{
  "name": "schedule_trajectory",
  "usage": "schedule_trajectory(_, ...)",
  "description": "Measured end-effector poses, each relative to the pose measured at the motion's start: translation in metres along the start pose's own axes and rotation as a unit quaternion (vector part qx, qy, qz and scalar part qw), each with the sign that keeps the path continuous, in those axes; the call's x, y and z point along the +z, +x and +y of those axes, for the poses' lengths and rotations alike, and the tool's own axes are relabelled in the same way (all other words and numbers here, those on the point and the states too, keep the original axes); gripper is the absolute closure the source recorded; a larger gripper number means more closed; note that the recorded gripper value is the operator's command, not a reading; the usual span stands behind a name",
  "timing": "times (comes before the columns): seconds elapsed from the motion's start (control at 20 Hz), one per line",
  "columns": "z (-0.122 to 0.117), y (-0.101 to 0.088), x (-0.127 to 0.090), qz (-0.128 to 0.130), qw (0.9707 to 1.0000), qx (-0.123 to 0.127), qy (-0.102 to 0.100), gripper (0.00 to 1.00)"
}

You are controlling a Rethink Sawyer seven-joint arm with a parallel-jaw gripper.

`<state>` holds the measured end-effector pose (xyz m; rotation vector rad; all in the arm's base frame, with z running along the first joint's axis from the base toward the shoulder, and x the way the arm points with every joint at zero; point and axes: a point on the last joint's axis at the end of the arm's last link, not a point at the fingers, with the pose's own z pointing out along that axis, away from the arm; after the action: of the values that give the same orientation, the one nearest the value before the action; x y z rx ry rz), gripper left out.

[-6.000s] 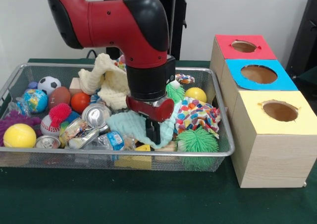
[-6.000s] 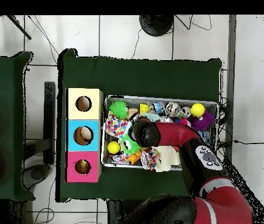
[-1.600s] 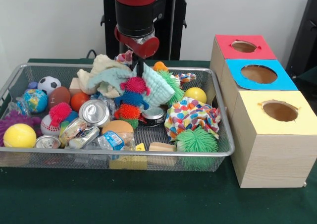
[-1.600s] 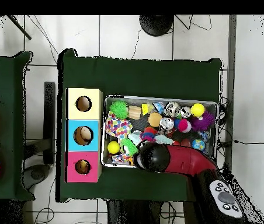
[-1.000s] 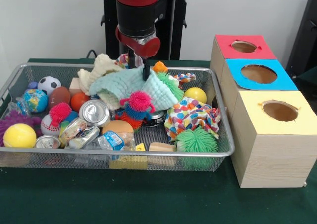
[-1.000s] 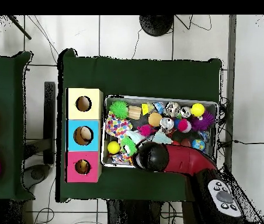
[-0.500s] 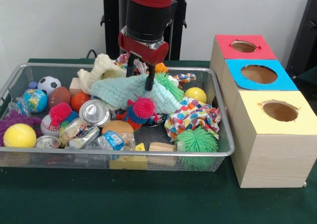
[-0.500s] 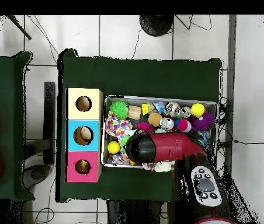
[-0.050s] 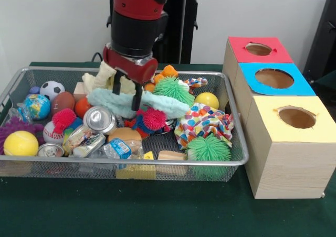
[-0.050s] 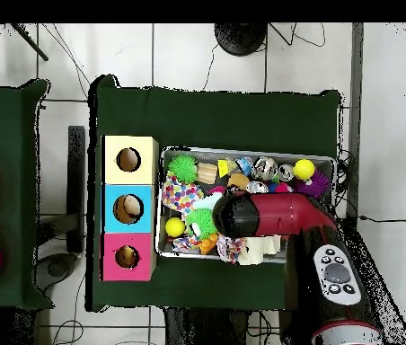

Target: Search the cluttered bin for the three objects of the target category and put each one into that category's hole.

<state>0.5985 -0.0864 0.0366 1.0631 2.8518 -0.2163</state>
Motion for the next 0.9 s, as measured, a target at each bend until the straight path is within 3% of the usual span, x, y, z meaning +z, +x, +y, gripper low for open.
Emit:
schedule_trajectory(0.45, -0.043, -0.031, 0.028, 0.011, 0.9992, 0.039, 0.001, 0.00)
schedule_trajectory(0.7, -0.052, -0.042, 0.035, 0.012, 0.9991, 0.041, -0.008, 0.00)
schedule_trajectory(0.9, -0.053, -0.045, 0.036, 0.015, 0.9994, 0.028, -0.013, 0.00)
